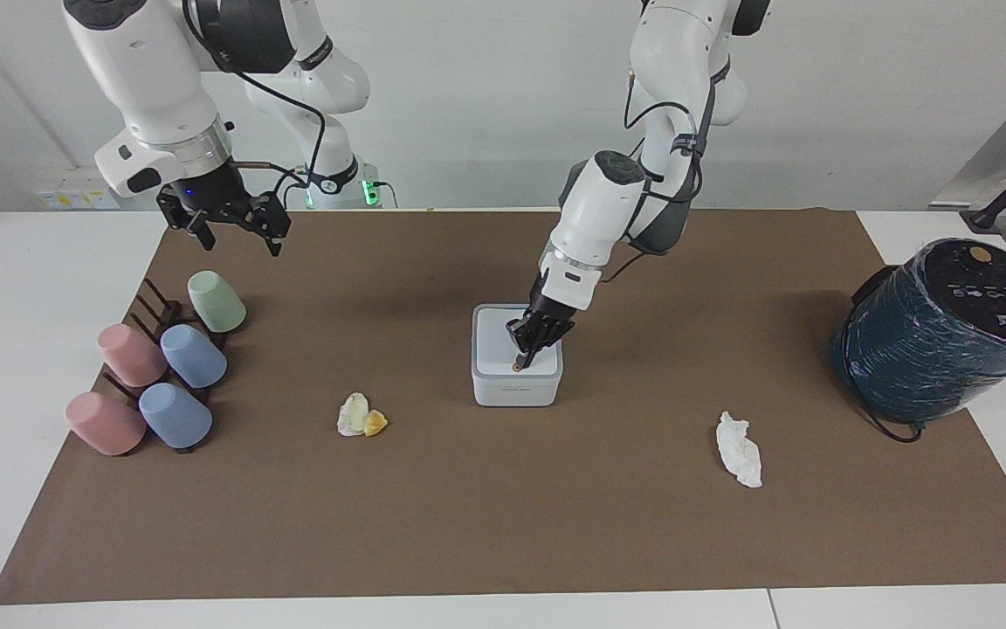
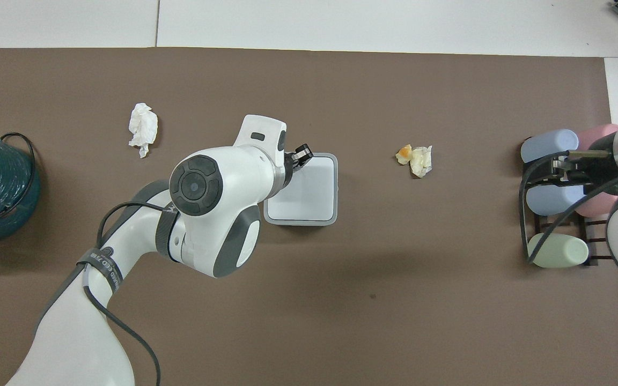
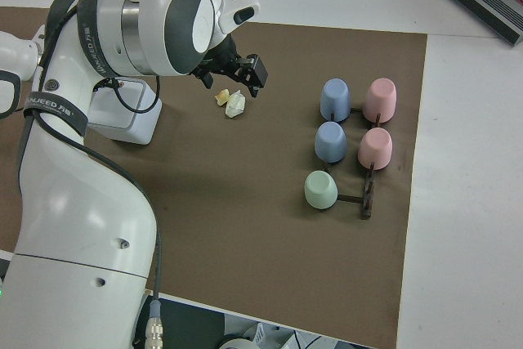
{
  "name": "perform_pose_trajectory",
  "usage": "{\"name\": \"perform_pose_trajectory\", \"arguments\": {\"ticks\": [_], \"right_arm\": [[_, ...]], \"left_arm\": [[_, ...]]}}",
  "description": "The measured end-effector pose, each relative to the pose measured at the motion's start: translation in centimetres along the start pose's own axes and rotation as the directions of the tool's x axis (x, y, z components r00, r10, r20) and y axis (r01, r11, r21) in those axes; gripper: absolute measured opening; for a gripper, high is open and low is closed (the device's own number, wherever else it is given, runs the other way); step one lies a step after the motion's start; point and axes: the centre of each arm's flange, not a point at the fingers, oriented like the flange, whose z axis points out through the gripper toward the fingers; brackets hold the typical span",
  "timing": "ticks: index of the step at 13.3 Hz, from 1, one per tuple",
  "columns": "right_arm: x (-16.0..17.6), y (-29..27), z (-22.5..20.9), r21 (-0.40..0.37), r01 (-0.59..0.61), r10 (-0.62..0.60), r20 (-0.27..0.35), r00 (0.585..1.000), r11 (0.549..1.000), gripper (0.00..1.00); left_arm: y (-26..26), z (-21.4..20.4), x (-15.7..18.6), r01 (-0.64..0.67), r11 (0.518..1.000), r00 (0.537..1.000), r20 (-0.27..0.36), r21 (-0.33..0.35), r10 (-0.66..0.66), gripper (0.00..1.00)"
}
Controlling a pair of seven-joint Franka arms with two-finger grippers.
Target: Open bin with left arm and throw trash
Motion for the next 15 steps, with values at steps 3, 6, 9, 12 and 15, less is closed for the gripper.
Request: {"name": "perform_pose_trajectory", "arguments": {"ticks": [3,6,9,12,15], "right_arm": [[1.1,-0.6,0.5,0.017,0.007,-0.006,-0.091,0.996,1.000,1.00],[2.5,-2.9,4.1,0.028,0.041,-0.037,-0.142,0.989,0.999,1.00],[5.0,-5.8,10.3,0.038,0.060,-0.053,-0.153,0.987,0.998,1.00],[7.4,-6.6,16.1,0.050,0.057,-0.048,-0.179,0.983,0.997,1.00],[8.3,-7.0,20.6,0.054,0.059,-0.048,-0.181,0.982,0.997,1.00]], "left_arm": [[-0.1,-2.3,2.3,0.010,0.990,0.994,0.105,0.138,-0.025,0.01],[-1.7,-6.0,6.6,-0.013,0.978,0.986,0.165,0.209,-0.023,0.01],[-4.8,-7.7,10.1,-0.097,0.965,0.978,0.205,0.244,0.047,0.01],[-9.1,-7.2,13.0,-0.165,0.953,0.968,0.225,0.254,0.107,0.04],[-14.4,-6.3,15.8,-0.220,0.942,0.969,0.167,0.254,0.181,0.29]]}}
